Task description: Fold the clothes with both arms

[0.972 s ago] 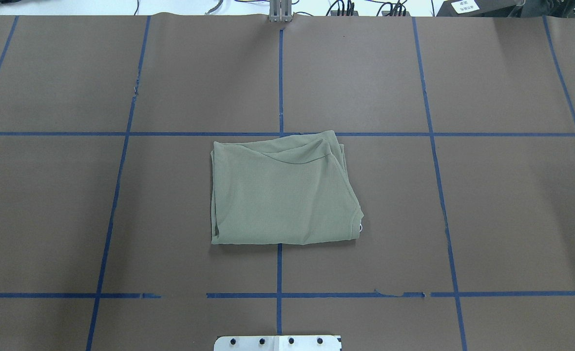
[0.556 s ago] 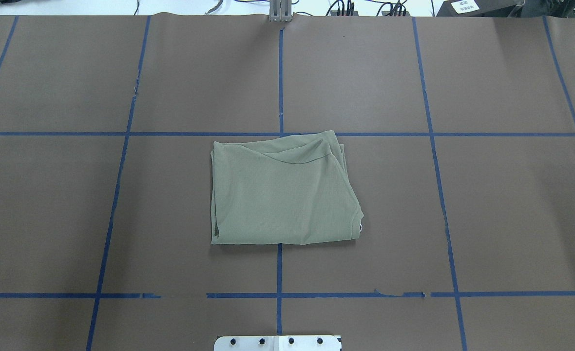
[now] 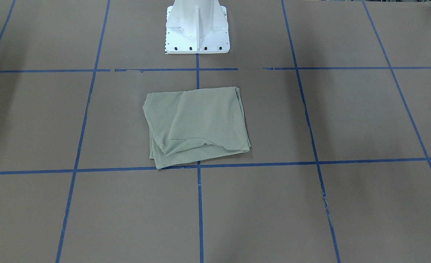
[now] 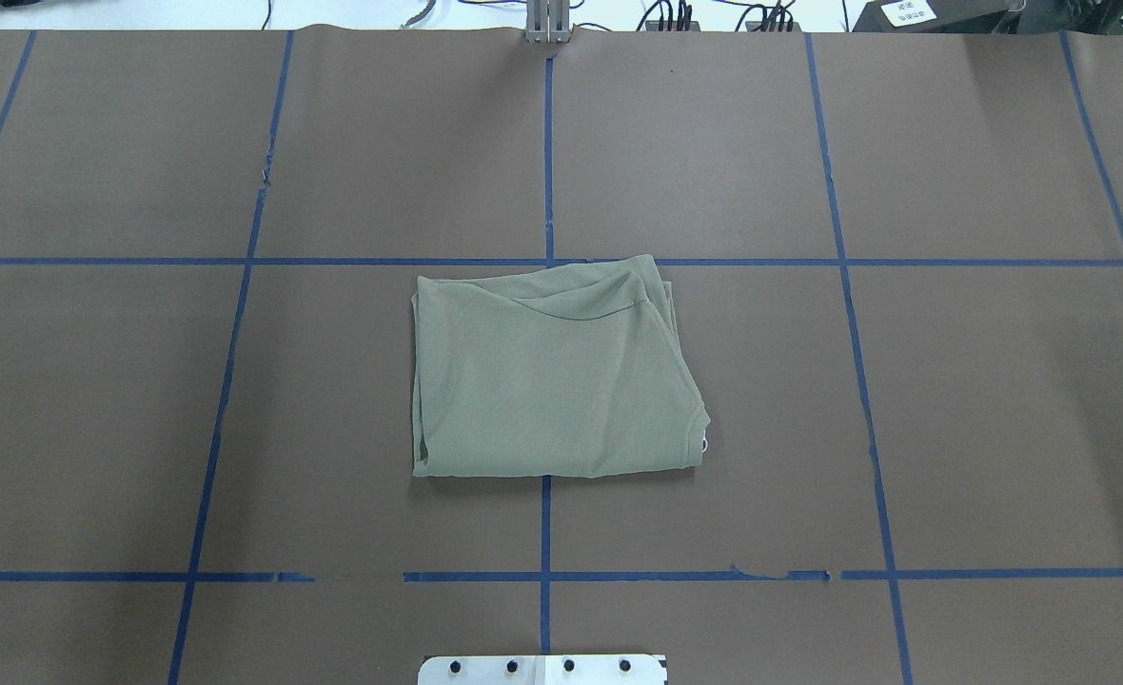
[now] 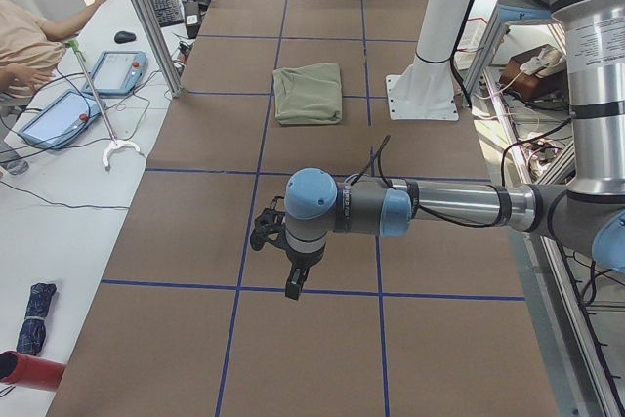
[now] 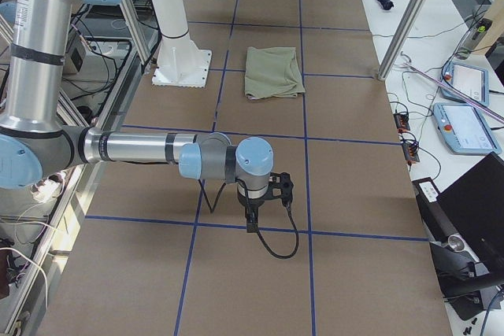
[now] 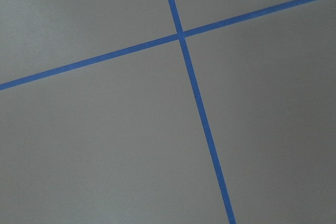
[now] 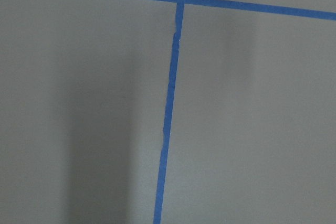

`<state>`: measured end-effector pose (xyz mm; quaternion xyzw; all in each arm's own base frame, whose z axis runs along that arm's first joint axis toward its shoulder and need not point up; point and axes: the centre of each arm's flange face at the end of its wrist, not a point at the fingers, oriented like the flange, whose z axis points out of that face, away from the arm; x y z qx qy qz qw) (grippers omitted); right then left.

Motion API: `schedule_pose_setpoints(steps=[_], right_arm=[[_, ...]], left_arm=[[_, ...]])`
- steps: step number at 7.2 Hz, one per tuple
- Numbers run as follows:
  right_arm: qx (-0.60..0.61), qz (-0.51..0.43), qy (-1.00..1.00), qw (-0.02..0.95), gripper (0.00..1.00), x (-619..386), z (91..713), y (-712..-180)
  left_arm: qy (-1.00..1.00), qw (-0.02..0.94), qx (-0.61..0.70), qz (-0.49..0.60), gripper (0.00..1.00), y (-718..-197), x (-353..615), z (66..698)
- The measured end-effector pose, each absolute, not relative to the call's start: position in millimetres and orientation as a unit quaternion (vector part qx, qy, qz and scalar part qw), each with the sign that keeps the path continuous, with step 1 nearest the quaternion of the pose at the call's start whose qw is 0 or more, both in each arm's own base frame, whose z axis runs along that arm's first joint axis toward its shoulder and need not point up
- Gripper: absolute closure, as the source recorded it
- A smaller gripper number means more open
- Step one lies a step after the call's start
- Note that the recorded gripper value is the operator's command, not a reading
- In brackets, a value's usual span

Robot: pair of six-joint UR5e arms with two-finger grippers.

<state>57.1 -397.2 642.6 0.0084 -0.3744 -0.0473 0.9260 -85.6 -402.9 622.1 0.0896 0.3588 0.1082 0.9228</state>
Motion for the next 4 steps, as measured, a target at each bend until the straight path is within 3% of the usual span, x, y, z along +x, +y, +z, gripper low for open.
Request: schedule_pose_setpoints(steps=[4], right_arm=[[0.008, -0.043, -0.393, 0.919, 0.0, 55.9, 641.5, -396.1]], left_arm=[[0.361, 0.922, 0.09, 0.109, 0.0, -402.7, -85.2, 621.8]])
